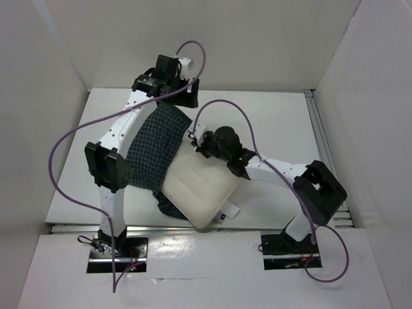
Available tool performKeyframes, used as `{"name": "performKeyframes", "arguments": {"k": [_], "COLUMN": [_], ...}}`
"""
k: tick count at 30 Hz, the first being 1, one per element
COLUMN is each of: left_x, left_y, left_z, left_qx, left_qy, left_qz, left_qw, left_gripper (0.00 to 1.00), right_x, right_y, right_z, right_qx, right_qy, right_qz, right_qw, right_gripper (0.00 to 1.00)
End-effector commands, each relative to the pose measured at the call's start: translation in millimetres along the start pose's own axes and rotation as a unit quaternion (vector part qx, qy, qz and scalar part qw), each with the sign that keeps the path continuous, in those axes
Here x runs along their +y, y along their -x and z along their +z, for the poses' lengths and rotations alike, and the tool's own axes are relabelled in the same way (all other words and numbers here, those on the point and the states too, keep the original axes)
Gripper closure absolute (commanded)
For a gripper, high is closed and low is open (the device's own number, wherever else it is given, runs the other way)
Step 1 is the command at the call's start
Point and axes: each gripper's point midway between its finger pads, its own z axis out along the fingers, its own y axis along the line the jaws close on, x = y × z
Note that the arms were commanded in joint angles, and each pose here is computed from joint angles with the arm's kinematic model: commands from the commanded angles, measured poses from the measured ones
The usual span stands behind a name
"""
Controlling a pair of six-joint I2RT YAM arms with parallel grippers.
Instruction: Put the pillow into the pillowcase
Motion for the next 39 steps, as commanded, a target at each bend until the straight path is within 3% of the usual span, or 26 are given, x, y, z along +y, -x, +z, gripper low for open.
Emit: {"name": "performKeyframes", "arguments": {"k": [1,3,4,7,10,14,19,20,21,29,33,39], "left_x": [-20.5,-15.0,-14.4,-5.0,22.7,11.9,-12.0,-20.1,-20.8,-12.0,10.3,1.6], "left_y": [29.9,12.4,12.2,-24.8,-79.4,-89.3,-130.9,-134.7,-137.5,-146.2,-166.9,-190.1], "left_z": [-33.7,-16.3,-14.8,1.4,5.6,-4.9,-12.9,-11.1,-8.2,16.2,20.8,29.8], "left_qx": [-0.058,-0.017,-0.01,0.062,0.14,0.12,0.13,0.13,0.133,0.152,0.169,0.16], "left_qy": [-0.021,-0.016,-0.016,0.003,0.079,0.055,0.019,0.019,0.027,0.13,0.188,0.137], "left_qz": [0.071,0.076,0.08,0.085,0.066,0.062,0.09,0.101,0.107,0.119,0.112,0.111], "left_qw": [0.996,0.997,0.997,0.994,0.985,0.989,0.987,0.986,0.985,0.973,0.961,0.971], "left_gripper": [0.08,0.08,0.14,0.17,0.21,0.21,0.12,0.0,0.0,0.04,0.16,0.21], "right_x": [-7.9,-8.3,-6.2,-4.4,-9.6,-4.1,-3.0,-2.9,0.2,5.0,8.4,12.4], "right_y": [31.5,17.5,3.3,-24.6,-40.1,-40.6,-40.2,-41.9,-43.7,-41.9,-37.6,-36.6], "right_z": [-3.7,-3.1,1.2,10.7,14.4,15.9,16.5,18.8,18.1,19.9,16.6,9.5], "right_qx": [-0.064,-0.053,-0.033,0.004,0.021,0.016,0.016,0.02,0.025,0.027,0.022,0.013], "right_qy": [-0.011,-0.003,-0.006,-0.014,-0.011,0.009,0.03,0.031,0.038,0.053,0.072,0.112], "right_qz": [0.055,0.092,0.102,0.132,0.16,0.174,0.187,0.189,0.19,0.202,0.209,0.242], "right_qw": [0.996,0.994,0.994,0.991,0.987,0.985,0.982,0.981,0.981,0.978,0.975,0.964], "right_gripper": [1.0,1.0,1.0,1.0,1.0,1.0,1.0,1.0,1.0,1.0,1.0,1.0]}}
